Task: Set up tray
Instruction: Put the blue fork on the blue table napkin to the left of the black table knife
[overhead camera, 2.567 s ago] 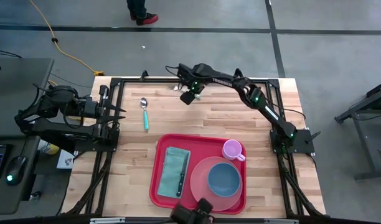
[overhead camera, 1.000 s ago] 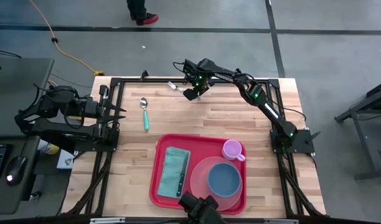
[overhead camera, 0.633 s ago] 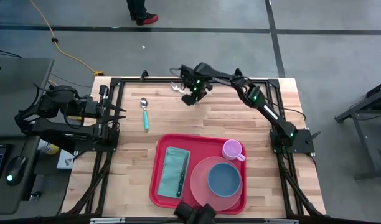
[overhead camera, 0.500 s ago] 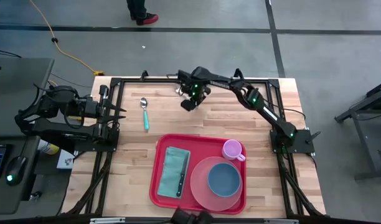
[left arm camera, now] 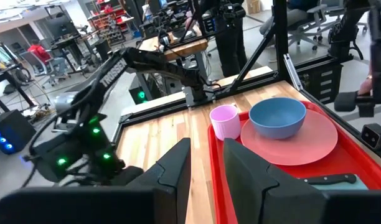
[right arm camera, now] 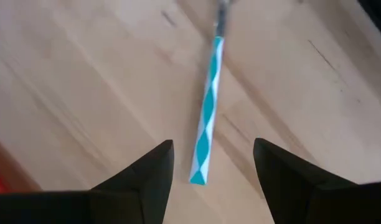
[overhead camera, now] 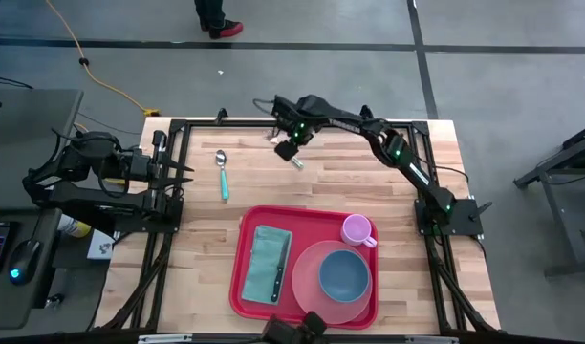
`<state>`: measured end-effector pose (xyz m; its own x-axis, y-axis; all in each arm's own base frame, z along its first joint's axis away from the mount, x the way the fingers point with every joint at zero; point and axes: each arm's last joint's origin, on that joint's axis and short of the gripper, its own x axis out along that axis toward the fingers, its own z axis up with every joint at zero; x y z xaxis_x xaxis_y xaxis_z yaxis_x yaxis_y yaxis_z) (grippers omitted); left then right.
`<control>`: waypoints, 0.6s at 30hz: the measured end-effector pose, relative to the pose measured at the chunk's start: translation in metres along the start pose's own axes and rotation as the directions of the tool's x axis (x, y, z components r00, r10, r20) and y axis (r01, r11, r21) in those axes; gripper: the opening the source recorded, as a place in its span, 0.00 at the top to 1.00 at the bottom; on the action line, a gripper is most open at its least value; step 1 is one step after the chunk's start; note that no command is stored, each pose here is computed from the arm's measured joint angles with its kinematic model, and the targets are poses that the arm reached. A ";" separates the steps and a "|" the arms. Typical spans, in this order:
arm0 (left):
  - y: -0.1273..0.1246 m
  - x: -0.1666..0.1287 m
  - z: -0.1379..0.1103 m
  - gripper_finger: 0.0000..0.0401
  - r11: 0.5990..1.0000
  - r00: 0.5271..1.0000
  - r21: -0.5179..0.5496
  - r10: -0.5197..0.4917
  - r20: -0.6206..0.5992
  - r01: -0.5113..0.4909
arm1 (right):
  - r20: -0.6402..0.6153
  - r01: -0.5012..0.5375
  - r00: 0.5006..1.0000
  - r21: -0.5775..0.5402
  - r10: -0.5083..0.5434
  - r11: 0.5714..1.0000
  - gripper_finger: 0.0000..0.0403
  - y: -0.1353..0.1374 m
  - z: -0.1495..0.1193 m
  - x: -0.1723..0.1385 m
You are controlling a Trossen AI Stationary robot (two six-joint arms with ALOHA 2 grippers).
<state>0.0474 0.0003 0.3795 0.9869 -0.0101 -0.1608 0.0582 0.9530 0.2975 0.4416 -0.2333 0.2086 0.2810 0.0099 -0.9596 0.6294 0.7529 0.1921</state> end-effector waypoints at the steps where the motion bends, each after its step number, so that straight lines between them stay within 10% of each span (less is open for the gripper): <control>1: 0.000 0.000 0.000 0.68 1.000 1.000 0.000 0.000 0.000 0.000 | 0.000 -0.017 1.000 0.015 0.017 1.000 0.50 -0.004 0.001 -0.001; 18: 0.000 0.000 0.000 0.68 1.000 1.000 -0.004 0.000 0.001 0.000 | -0.067 -0.048 0.996 0.050 0.052 0.998 0.50 -0.005 0.001 0.037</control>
<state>0.0474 0.0003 0.3795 0.9870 -0.0105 -0.1603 0.0579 0.9540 0.2941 0.4493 -0.2373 0.1721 0.2644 0.0926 -0.9600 0.6503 0.7180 0.2484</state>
